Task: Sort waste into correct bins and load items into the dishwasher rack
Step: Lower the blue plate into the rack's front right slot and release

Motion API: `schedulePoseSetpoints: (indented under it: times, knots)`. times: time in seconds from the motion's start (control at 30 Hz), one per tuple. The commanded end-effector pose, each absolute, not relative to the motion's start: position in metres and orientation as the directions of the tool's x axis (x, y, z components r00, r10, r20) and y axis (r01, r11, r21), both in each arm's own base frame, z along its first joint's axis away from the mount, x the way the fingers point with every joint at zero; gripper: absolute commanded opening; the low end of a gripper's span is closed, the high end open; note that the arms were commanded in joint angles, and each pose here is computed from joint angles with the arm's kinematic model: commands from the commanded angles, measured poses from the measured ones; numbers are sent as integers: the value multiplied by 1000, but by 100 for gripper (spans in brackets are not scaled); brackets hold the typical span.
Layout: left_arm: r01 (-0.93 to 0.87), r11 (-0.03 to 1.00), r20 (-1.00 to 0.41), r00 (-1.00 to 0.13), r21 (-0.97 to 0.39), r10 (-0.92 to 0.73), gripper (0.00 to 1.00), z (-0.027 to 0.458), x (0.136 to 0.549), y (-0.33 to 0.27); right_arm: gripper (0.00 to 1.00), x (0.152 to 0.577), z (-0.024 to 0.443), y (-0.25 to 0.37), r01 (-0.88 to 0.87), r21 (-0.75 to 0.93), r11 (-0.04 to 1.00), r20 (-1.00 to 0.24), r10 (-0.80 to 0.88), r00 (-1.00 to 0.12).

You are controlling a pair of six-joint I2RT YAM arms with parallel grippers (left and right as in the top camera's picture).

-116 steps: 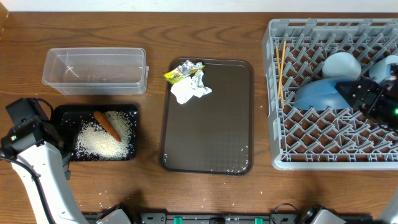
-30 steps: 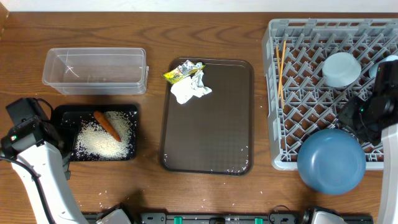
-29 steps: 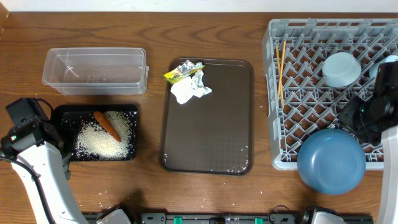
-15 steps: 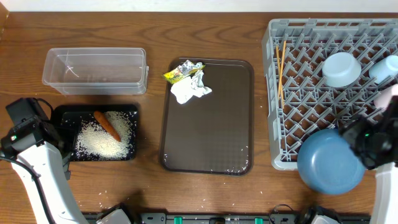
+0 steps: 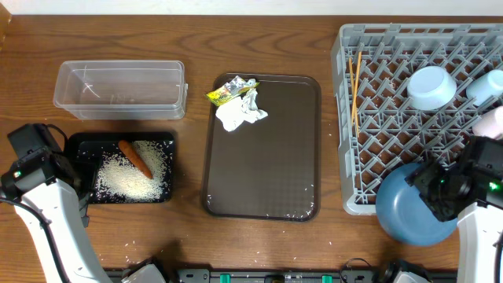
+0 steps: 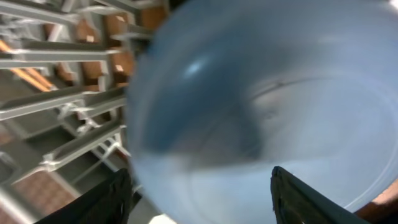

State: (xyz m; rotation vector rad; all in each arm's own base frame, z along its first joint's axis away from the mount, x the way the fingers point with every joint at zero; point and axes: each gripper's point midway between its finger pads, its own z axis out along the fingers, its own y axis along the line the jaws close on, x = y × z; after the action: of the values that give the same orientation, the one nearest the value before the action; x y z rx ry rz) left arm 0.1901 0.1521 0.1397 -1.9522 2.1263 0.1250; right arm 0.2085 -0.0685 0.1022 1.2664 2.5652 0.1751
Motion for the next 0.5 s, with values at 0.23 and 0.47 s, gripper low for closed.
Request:
schedulePoseSetpoints:
  times: [0.23,0.47]
  knots:
    - [-992,81,-257,-53,-99,-965,96,141,186,155,78,212,93,-79,798,224,560,-230,826,-515]
    - [-992,81,-257,-53,-99,-965,96,141,186,155,75,226,98,-76,772,286,568,-245,822,-514]
